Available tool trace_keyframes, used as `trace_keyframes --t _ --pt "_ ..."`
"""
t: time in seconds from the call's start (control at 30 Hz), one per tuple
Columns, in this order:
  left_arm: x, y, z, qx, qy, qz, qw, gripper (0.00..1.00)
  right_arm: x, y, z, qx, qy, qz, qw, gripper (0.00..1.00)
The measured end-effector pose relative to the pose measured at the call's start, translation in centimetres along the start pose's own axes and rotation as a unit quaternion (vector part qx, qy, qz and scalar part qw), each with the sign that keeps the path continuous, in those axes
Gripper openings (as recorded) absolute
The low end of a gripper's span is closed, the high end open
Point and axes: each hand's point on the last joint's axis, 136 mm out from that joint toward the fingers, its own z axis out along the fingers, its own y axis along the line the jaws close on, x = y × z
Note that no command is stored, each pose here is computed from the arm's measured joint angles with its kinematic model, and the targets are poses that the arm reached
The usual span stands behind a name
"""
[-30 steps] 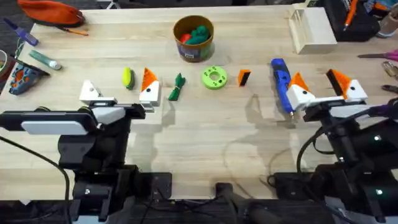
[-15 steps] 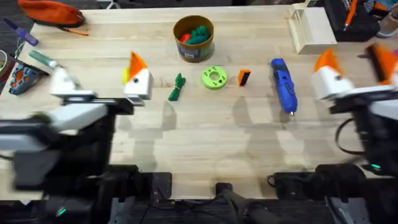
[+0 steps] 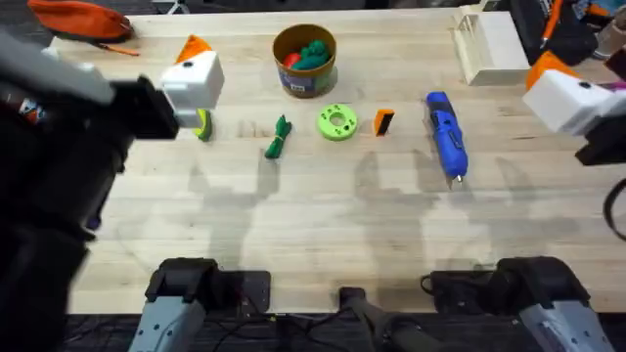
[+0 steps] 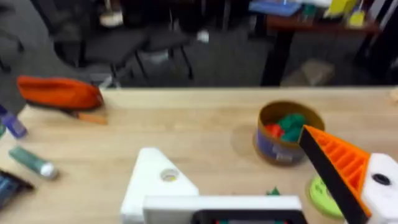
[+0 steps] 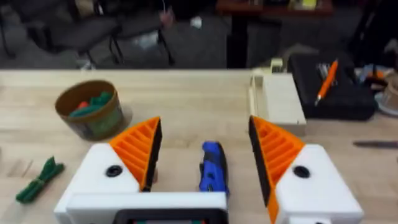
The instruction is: Pick up the gripper from the table and insert it into the empty holder that is missing its gripper. Then pick up a screw, insert it into the mounting hole, and use the screwdriver to tighten it. Finally, clean up the table by picking up the vegetable and placing it into the bucket.
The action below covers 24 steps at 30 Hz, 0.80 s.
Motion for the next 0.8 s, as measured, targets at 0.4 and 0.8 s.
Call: trace_keyframes --t 0.4,0.8 --pt "1.9 0.1 4.4 -0.003 0.184 -0.001 0.983 0.985 3.0 -0.3 2.4 0.005 0.223 -0.011 0.975 0.796" --pt "5.1 0.1 7.1 -0.004 0.275 -0.002 0.961 0.985 7.3 -0.6 4.6 0.008 0.418 -0.003 0.908 0.796"
